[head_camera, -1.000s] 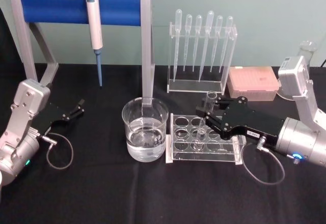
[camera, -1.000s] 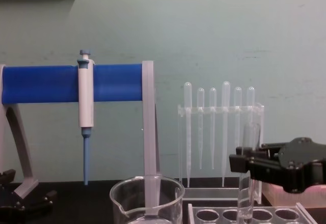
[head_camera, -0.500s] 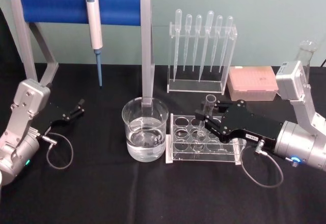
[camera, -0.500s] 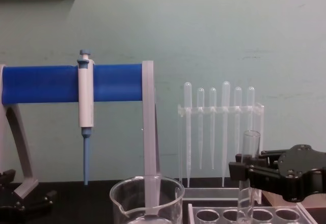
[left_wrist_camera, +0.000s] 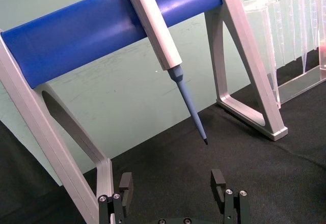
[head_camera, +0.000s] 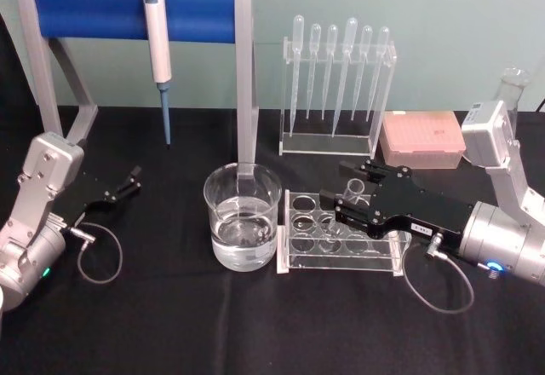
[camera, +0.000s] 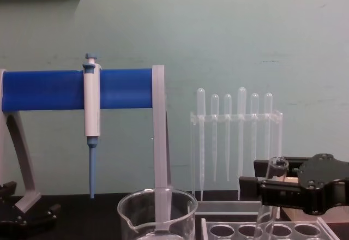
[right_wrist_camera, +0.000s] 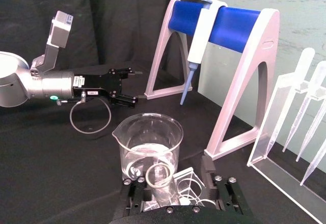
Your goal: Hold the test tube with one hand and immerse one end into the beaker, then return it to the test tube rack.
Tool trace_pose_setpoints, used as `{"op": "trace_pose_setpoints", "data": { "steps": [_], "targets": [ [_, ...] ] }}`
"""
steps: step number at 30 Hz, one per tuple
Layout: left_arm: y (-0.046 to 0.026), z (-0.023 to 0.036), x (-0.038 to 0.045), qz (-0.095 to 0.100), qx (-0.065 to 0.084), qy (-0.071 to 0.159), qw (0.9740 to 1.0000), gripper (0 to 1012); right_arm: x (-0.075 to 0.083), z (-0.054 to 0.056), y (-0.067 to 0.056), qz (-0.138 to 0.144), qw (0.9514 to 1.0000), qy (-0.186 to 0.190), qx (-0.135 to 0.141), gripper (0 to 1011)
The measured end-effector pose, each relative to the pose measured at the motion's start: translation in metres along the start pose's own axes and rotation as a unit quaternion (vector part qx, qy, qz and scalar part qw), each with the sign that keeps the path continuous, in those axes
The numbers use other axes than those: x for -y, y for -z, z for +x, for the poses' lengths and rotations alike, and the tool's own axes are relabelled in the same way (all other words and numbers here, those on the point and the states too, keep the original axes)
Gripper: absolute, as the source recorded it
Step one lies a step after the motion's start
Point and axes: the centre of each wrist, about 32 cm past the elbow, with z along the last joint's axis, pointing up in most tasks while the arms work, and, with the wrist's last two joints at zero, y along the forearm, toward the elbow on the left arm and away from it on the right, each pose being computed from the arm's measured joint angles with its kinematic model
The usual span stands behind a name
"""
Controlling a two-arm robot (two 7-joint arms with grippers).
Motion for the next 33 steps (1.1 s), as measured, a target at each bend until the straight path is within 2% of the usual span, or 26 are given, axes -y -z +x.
{"op": "trace_pose_setpoints", "data": {
  "steps": [3, 6, 11, 13, 16, 19, 20, 21, 22, 24, 25, 26, 29, 30, 33],
  "targets": [
    [0.0, 0.0, 0.0, 0.0, 0.0, 0.0, 1.0, 1000, 0.0, 0.0, 0.0, 0.0, 1.0, 0.0, 0.0, 629],
    [0.0, 0.0, 0.0, 0.0, 0.0, 0.0, 1.0, 1000, 0.001, 0.0, -0.003, 0.008, 1.0, 0.001, -0.001, 743],
    [0.0, 0.0, 0.0, 0.0, 0.0, 0.0, 1.0, 1000, 0.009, -0.002, -0.018, 0.056, 0.9981, 0.019, -0.014, 899],
    [0.0, 0.0, 0.0, 0.0, 0.0, 0.0, 1.0, 1000, 0.012, -0.004, -0.022, 0.07, 0.997, 0.029, -0.019, 931],
    [0.0, 0.0, 0.0, 0.0, 0.0, 0.0, 1.0, 1000, 0.016, -0.007, -0.031, 0.094, 0.9928, 0.068, -0.03, 1002],
    [0.0, 0.0, 0.0, 0.0, 0.0, 0.0, 1.0, 1000, 0.018, -0.014, -0.034, 0.108, 0.985, 0.13, -0.037, 1002],
    [0.0, 0.0, 0.0, 0.0, 0.0, 0.0, 1.0, 1000, 0.017, -0.018, -0.034, 0.111, 0.9791, 0.166, -0.038, 1002],
    [0.0, 0.0, 0.0, 0.0, 0.0, 0.0, 1.0, 1000, 0.016, -0.019, -0.033, 0.11, 0.976, 0.184, -0.038, 1002],
    [0.0, 0.0, 0.0, 0.0, 0.0, 0.0, 1.0, 1000, 0.014, -0.022, -0.031, 0.109, 0.9696, 0.216, -0.038, 1002],
    [0.0, 0.0, 0.0, 0.0, 0.0, 0.0, 1.0, 1000, 0.012, -0.024, -0.028, 0.103, 0.9627, 0.248, -0.036, 1002],
    [0.0, 0.0, 0.0, 0.0, 0.0, 0.0, 1.0, 1000, 0.01, -0.025, -0.025, 0.099, 0.9589, 0.264, -0.033, 1002],
    [0.0, 0.0, 0.0, 0.0, 0.0, 0.0, 1.0, 1000, 0.007, -0.027, -0.019, 0.091, 0.9511, 0.294, -0.029, 1002],
    [0.0, 0.0, 0.0, 0.0, 0.0, 0.0, 1.0, 1000, 0.001, -0.029, -0.009, 0.074, 0.9392, 0.334, -0.024, 1002],
    [0.0, 0.0, 0.0, 0.0, 0.0, 0.0, 1.0, 1000, -0.002, -0.03, -0.002, 0.061, 0.9325, 0.355, -0.022, 1002],
    [0.0, 0.0, 0.0, 0.0, 0.0, 0.0, 1.0, 1000, -0.007, -0.03, 0.01, 0.04, 0.9243, 0.379, -0.019, 1002]
  ]
}}
